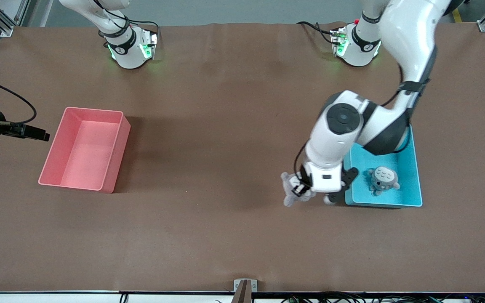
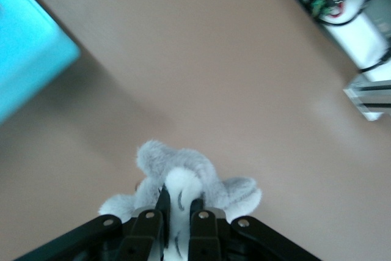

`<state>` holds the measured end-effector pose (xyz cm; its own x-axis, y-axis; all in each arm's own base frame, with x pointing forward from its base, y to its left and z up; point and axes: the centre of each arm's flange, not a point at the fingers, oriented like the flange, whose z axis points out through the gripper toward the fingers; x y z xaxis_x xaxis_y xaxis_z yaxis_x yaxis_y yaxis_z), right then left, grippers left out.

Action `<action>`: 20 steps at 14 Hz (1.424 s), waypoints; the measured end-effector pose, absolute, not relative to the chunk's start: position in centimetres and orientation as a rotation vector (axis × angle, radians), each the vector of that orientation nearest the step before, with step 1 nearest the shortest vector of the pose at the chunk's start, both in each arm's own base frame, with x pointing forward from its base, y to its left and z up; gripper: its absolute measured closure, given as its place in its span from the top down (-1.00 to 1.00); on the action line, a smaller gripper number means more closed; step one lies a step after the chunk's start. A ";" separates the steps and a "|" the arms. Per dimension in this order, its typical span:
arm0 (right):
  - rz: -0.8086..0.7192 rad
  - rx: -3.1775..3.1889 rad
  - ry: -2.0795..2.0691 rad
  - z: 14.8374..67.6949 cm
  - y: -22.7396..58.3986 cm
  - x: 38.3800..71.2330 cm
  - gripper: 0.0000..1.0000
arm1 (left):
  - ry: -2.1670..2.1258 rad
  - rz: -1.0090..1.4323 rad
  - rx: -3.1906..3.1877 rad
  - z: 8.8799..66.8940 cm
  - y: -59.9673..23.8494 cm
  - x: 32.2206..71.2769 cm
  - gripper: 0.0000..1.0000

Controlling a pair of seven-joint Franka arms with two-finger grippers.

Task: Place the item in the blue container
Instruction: 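Carry the plush into the blue box with the left gripper and release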

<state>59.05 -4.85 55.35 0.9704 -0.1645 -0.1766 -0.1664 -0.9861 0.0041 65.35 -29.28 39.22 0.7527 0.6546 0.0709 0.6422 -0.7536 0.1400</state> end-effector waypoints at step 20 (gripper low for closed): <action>0.128 -3.133 0.198 60.9 -5.2 52.5 1.00 | 0.793 0.037 3.064 48.3 -6.4 65.6 1.00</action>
